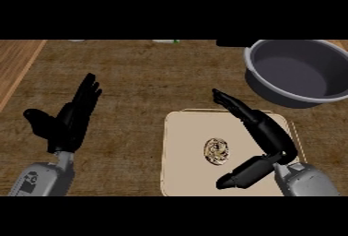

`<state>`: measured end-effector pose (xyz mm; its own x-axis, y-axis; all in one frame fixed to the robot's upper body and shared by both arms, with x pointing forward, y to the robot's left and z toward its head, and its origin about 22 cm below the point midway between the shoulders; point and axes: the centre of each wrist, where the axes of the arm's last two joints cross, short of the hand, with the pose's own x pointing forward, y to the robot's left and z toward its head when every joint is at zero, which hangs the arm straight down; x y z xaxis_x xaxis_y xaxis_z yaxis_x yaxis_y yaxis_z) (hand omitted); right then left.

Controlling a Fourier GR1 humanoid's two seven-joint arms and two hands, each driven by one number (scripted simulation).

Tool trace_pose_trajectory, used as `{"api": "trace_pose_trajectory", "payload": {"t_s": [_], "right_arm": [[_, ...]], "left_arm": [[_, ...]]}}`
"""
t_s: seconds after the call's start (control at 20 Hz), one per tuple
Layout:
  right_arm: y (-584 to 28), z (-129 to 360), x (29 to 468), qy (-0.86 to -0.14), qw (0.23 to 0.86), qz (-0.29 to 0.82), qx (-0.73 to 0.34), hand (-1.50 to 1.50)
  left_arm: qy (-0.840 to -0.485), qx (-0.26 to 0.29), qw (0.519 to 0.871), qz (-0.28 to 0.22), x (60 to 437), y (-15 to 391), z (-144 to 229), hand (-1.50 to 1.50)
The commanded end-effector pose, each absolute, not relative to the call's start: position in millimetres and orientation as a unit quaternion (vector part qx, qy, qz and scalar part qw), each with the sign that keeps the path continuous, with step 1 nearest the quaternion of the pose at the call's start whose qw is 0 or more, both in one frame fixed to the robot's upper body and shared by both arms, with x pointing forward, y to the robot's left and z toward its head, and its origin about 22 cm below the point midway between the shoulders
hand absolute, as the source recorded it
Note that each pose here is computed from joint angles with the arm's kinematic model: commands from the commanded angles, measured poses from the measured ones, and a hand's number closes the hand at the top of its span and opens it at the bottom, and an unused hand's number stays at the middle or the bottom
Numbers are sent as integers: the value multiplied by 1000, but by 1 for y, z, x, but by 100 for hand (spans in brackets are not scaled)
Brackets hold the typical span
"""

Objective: Pick the cupcake from the tray and place it in the pot

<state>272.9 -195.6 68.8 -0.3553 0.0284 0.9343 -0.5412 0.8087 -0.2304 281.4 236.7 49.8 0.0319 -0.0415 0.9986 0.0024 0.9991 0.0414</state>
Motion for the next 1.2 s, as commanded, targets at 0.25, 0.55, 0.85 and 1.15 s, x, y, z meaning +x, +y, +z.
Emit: {"api": "trace_pose_trajectory", "payload": {"t_s": [0.25, 0.55, 0.85, 1.15], "right_arm": [[-272, 56, 267, -848, 385, 336, 140, -150], [-305, 126, 283, -797, 386, 464, 17, -150], [-285, 164, 264, -719, 394, 572, -17, -150], [-261, 179, 258, -656, 438, 613, -44, -150]], "left_arm": [[-675, 7, 738, -8, 271, 223, 66, 0], [-670, 3, 742, -2, 258, 231, 48, 0], [-671, 4, 741, -6, 273, 244, 75, 0], [-673, 13, 739, 5, 272, 236, 58, 0]]}}
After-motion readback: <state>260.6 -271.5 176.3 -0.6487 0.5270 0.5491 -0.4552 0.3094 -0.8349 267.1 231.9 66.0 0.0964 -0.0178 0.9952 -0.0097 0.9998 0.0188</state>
